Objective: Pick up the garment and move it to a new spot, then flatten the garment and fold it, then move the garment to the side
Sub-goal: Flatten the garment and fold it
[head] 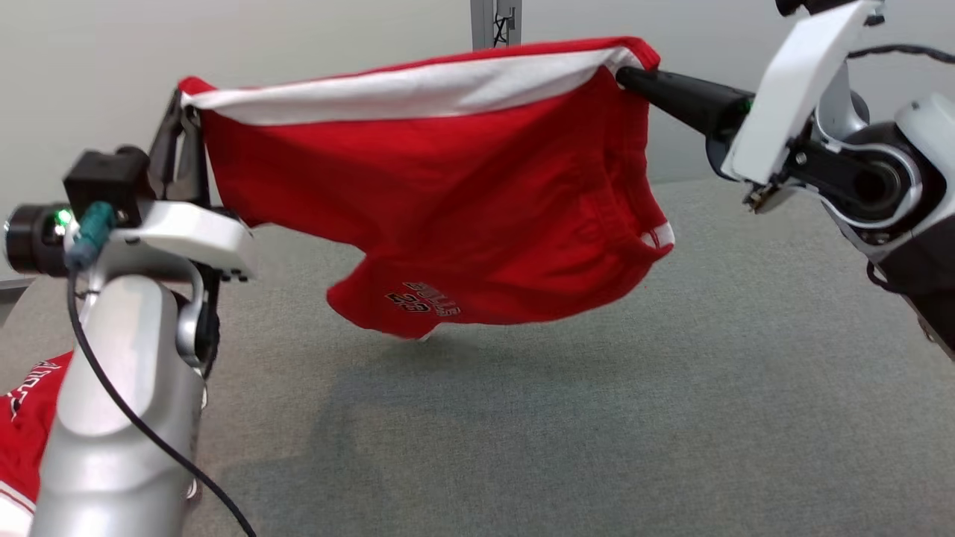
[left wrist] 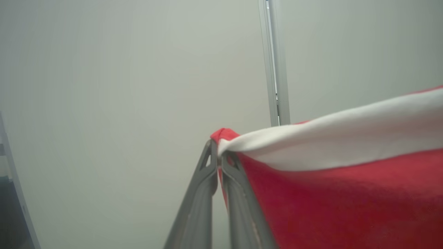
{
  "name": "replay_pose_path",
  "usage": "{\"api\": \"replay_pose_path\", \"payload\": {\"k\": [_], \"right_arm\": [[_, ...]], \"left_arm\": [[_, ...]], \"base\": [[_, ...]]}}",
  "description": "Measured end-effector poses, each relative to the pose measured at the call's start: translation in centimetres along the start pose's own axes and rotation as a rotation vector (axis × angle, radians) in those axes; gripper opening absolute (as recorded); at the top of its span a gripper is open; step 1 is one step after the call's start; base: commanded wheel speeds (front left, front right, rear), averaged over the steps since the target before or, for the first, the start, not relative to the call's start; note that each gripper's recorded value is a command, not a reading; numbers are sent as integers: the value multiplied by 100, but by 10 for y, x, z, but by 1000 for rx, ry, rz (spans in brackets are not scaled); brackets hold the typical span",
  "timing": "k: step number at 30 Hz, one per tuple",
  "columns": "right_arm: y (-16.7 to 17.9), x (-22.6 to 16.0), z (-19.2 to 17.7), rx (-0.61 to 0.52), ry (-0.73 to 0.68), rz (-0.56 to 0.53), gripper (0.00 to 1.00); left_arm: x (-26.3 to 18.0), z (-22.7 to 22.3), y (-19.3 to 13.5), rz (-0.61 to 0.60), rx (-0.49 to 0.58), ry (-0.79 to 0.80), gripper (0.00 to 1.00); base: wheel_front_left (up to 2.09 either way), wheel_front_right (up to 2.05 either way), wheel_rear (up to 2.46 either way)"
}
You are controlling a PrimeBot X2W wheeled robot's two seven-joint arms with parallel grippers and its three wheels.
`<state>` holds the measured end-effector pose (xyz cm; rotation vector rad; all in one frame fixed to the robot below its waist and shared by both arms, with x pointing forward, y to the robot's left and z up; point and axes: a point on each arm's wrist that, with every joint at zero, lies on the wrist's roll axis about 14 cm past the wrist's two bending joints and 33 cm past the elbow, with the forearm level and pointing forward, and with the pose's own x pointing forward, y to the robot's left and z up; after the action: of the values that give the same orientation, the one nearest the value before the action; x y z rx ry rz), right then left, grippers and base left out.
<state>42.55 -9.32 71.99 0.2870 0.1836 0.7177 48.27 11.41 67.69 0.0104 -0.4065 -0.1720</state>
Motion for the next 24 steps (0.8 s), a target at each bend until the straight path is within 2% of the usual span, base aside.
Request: {"api": "replay_pose_path", "payload": {"k": [11, 17, 24], "right_arm": [[7, 18, 18, -24, 9, -13, 0], [0, 23, 18, 21, 9, -19, 0], [-30, 35, 16, 109, -1, -68, 0]], "left_arm": [[21, 15, 18, 2, 49, 41, 0], [20, 1, 18, -2, 48, 73, 0], [33, -21, 11, -26, 44, 140, 0]], "base": [[0, 0, 0], [0, 0, 0], [0, 0, 0]]}}
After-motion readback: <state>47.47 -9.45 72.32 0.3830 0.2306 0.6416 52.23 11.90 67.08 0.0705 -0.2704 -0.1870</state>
